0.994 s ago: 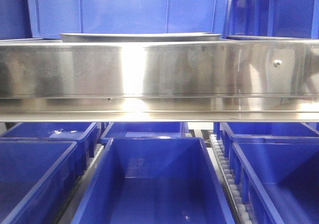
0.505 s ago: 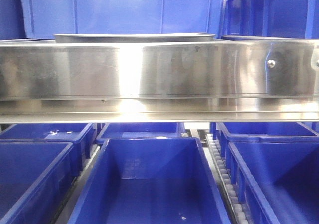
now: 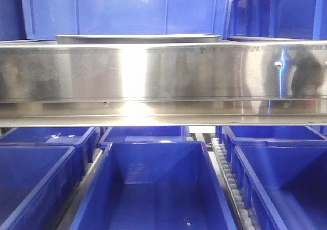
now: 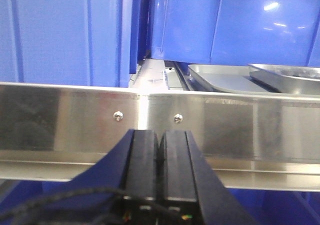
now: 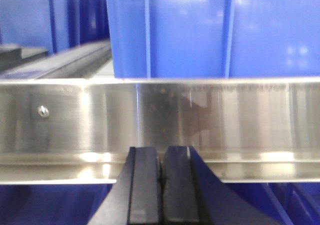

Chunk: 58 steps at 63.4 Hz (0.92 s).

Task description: Stack silver trays without gaps

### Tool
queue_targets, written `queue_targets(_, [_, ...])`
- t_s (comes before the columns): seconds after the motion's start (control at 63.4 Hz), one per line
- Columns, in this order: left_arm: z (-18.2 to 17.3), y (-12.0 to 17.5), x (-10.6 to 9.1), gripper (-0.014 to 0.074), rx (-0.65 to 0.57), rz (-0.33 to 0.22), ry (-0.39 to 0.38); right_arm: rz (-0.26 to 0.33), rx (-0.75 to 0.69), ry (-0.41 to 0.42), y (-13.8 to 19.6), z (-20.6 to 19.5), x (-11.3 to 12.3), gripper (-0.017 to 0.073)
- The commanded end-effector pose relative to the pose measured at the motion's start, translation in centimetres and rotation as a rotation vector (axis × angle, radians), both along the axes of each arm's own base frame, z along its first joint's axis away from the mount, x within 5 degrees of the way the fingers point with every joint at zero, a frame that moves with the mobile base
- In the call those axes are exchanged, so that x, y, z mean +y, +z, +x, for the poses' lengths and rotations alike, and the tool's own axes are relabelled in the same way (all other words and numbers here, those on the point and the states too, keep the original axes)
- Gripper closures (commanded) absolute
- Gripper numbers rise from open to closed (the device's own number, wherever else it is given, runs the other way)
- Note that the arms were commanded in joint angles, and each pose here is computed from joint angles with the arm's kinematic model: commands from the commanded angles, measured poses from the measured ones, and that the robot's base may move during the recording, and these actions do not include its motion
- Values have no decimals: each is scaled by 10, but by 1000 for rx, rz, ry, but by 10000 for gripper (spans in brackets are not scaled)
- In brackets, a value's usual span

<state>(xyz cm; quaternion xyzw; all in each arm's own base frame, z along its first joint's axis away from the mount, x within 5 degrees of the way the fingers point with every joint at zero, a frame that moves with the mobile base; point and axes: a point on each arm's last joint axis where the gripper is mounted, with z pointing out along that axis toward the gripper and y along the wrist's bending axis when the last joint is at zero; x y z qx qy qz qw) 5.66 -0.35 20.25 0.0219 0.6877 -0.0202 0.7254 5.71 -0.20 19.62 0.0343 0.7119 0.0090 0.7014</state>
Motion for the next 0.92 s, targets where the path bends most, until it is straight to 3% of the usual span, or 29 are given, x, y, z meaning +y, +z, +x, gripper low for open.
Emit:
queue_targets(0.0, [-4,11,2,642,-129,-15,15,-22,-121,-7,10,-2,0,509])
queue_targets(0.899, [-4,11,2,642,-125,-15,15,-22,-111,-7,9,-2,0,509])
